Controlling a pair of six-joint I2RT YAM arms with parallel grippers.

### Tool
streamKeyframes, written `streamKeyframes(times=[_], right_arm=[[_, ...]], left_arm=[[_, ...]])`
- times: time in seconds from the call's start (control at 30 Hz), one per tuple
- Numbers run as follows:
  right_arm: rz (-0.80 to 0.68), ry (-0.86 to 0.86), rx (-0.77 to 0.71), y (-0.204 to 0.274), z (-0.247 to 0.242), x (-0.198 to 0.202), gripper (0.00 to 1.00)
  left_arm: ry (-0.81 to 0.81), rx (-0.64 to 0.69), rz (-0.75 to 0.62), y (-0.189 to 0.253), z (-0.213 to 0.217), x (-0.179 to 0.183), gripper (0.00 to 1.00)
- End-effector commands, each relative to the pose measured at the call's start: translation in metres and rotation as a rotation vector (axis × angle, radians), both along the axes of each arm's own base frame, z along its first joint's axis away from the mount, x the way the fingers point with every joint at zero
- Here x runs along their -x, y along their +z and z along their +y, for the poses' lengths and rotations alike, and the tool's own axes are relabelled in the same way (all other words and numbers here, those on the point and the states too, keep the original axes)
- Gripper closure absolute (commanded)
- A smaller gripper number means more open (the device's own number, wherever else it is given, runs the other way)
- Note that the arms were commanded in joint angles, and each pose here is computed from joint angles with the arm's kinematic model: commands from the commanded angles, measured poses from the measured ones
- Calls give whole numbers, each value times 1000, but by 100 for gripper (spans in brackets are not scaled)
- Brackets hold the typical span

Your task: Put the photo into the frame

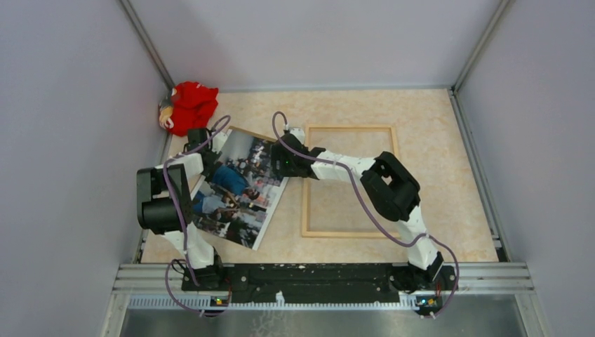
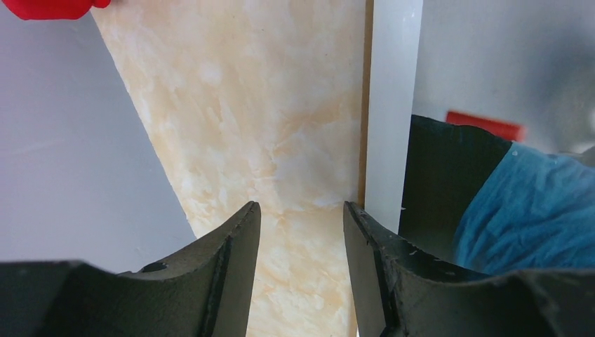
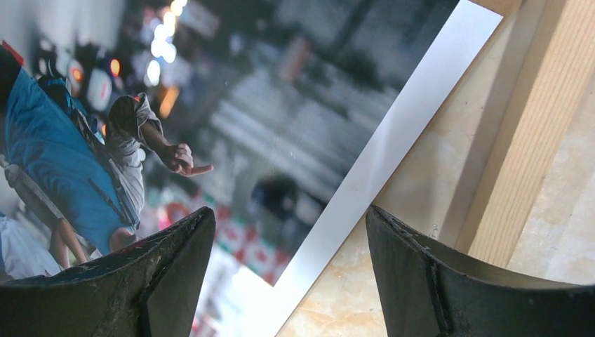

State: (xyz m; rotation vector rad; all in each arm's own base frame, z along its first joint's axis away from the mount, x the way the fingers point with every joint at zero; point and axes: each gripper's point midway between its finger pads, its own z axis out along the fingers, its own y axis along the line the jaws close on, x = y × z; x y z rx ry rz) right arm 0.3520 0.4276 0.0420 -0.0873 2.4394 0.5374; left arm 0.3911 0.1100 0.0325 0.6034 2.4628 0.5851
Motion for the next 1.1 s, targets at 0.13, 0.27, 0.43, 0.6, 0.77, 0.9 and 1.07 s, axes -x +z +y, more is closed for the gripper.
streamKeyframes(times=[0.13,0.27,0.43,0.6,0.77,0.9,1.07], right_arm=[[-49,116,-131,45,46,17,21],[-116,152,-73,52,52,14,21],[-170,186,-4,52,53,7,21],[-243,209,53,65,55,0,20],[-240,233,49,65,61,-1,20],[-202,201,35,59,55,5,19],[-91,83,32,48,17,11,17]], left_arm=[[-72,149,232,-66,-36,47,47],[-96,163,280,-77,-42,54,50],[-105,170,300,-80,-45,55,51],[-109,175,318,-81,-46,56,51],[-114,182,335,-81,-47,58,51],[-121,200,354,-80,-51,61,52],[-95,209,309,-65,-42,50,51]])
